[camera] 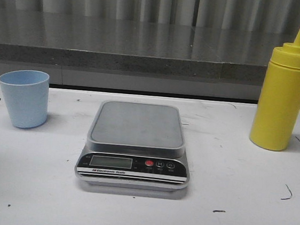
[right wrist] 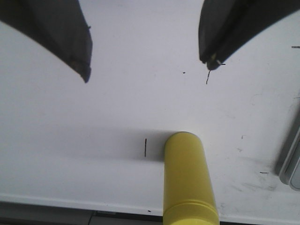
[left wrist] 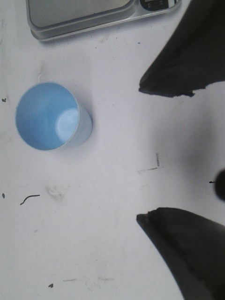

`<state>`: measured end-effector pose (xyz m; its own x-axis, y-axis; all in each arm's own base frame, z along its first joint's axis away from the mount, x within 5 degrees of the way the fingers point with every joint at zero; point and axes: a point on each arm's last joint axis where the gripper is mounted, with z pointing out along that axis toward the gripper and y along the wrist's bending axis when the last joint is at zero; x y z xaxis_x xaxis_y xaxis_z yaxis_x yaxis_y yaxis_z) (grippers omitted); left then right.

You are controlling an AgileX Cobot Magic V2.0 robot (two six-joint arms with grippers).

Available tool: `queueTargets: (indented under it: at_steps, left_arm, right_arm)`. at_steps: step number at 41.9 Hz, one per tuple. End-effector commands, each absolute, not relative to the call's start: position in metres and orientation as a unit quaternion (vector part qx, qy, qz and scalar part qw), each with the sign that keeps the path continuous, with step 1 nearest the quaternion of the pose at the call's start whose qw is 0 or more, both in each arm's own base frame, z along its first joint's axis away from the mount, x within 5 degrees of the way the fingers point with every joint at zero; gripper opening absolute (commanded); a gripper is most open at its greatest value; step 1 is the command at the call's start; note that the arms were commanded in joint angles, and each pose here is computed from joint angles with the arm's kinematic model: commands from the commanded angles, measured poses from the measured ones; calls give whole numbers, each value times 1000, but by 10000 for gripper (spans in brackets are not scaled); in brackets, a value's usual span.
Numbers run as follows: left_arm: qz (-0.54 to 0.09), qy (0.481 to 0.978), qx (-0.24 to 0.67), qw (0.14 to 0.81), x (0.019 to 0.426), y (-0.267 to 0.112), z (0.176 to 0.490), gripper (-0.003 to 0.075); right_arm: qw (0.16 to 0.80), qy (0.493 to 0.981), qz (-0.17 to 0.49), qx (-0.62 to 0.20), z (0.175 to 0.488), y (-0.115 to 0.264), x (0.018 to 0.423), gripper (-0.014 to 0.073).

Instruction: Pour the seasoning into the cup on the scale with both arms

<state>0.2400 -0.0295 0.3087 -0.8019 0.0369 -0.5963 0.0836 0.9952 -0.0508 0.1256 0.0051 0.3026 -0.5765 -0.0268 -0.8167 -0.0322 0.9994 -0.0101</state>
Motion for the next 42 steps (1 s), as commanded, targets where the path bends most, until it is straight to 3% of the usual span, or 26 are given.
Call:
queueTargets:
  at_steps: [1, 16, 30, 42]
  left_arm:
    - [-42, 940, 34, 336, 263, -35, 323, 490]
    - [-37, 959, 35, 280, 340, -44, 299, 490]
    - [-35, 965, 34, 258, 381, -49, 270, 489]
    - [-37, 966, 32, 253, 401, -52, 245, 402]
  right_arm:
    - [498, 867, -5, -21, 317, 4, 130, 507]
    - [498, 867, -5, -21, 317, 4, 130, 507]
    - [498, 867, -5, -21, 317, 4, 130, 507]
    - [498, 867, -5, -21, 317, 4, 130, 507]
